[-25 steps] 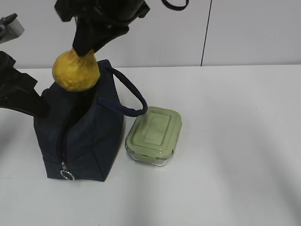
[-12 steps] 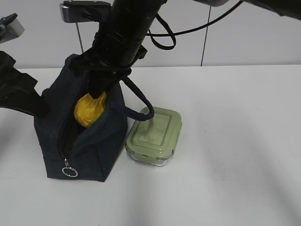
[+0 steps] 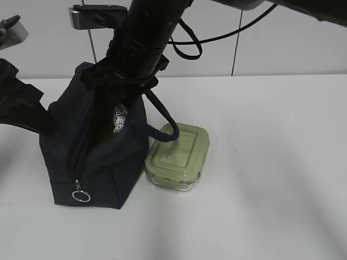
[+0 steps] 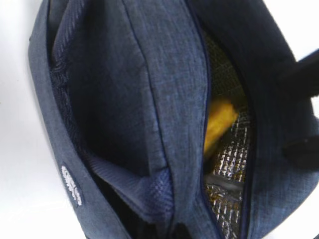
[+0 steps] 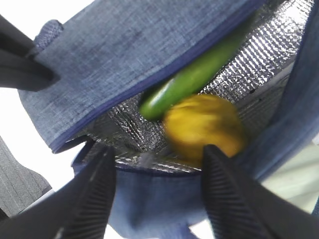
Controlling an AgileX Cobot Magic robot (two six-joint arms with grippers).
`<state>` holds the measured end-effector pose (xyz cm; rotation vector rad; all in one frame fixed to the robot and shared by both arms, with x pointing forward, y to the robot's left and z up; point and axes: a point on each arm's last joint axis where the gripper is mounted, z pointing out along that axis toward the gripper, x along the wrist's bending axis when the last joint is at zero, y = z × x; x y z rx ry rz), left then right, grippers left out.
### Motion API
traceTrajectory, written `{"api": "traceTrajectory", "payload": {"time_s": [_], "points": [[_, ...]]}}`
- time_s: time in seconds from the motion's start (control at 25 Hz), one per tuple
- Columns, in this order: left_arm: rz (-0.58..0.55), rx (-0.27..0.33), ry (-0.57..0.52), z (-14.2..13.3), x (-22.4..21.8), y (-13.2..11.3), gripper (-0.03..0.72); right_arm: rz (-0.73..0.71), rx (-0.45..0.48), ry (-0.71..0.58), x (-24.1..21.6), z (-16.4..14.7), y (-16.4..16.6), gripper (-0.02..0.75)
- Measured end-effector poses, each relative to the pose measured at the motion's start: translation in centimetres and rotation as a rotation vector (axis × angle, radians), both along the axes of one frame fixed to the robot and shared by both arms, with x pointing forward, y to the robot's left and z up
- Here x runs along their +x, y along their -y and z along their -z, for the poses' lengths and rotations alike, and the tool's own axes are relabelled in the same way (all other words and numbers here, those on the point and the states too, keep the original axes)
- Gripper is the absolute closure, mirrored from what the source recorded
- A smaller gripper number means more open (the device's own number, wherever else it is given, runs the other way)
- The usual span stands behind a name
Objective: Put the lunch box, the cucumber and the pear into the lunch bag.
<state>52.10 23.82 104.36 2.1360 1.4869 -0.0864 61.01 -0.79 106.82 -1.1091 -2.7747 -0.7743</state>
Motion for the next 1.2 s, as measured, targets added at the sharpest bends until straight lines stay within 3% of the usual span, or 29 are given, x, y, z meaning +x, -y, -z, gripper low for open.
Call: {"api": "traceTrajectory", "payload": {"time_s": [0.28, 0.64, 0.88, 1.0, 1.2], "points": [[0.000, 0.000, 0.000, 0.0, 0.0, 0.0, 0.685, 0.051, -0.024, 0.037, -0.1, -1.2, 0.6, 0.293], [0.001, 0.003, 0.000, 0.0, 0.0, 0.0, 0.685, 0.138, -0.063, 0.179, -1.7, -6.4, 3.2, 0.342], [0.003, 0.003, -0.003, 0.0, 0.0, 0.0, 0.685, 0.170, -0.097, 0.157, -3.3, -4.2, 4.6, 0.346], [0.004, 0.003, -0.004, 0.0, 0.0, 0.0, 0.685, 0.195, -0.063, 0.215, -4.7, -2.8, 5.8, 0.346], [0.004, 0.003, -0.004, 0.0, 0.0, 0.0, 0.685, 0.275, 0.112, 0.412, -8.8, -2.3, 9.0, 0.346]]}}
